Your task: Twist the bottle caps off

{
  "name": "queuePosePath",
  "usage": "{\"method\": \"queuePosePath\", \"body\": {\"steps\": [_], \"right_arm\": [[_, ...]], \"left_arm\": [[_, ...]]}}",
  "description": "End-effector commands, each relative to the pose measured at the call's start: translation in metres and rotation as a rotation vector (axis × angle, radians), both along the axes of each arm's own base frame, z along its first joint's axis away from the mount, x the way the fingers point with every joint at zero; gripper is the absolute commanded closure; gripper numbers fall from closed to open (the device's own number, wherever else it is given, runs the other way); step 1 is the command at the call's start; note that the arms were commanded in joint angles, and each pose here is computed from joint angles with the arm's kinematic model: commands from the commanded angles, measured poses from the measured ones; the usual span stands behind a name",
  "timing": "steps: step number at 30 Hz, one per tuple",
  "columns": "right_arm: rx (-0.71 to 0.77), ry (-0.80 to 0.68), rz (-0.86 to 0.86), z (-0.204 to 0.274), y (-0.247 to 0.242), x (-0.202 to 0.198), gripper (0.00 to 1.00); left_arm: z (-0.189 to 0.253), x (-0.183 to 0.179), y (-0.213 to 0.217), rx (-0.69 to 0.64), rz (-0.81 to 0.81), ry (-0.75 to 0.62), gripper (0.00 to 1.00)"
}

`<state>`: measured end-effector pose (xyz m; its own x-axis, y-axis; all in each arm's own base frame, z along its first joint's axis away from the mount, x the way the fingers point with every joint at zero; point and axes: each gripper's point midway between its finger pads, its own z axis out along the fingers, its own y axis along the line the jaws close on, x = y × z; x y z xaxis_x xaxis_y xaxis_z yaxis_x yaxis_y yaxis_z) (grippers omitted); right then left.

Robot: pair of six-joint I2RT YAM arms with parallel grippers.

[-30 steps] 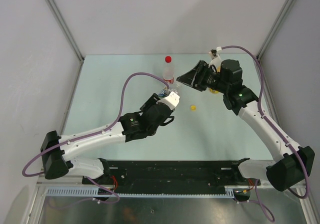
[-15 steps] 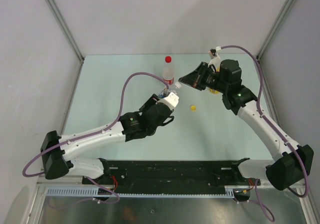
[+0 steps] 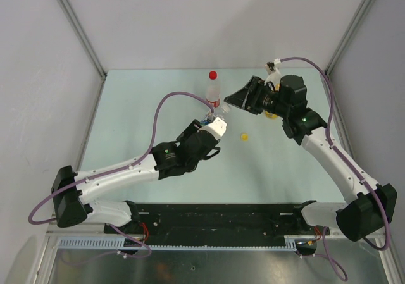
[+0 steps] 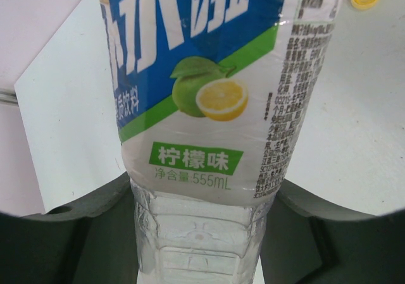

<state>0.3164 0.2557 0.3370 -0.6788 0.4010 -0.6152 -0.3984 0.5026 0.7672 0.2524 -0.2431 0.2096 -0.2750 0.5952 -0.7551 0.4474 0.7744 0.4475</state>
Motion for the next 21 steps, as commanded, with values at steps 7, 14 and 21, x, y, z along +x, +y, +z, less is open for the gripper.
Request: {"method": "queuePosePath", "body": {"steps": [7,14,21], "right_arm": [[-0.027,0.013,0.010,-0.010,0.003,0.005,0.36],[-0.022,0.029,0.043,-0.014,0.011,0.002,0.40],[0.015,0.031,0.067,-0.009,0.017,-0.002,0.50]], "left_arm": [[0.018,0.001,0.000,-0.068,0.012,-0.027,0.80],[0.017,0.001,-0.001,-0.067,0.011,-0.024,0.80],[0.016,0.001,-0.001,-0.063,0.012,-0.023,0.80]]}}
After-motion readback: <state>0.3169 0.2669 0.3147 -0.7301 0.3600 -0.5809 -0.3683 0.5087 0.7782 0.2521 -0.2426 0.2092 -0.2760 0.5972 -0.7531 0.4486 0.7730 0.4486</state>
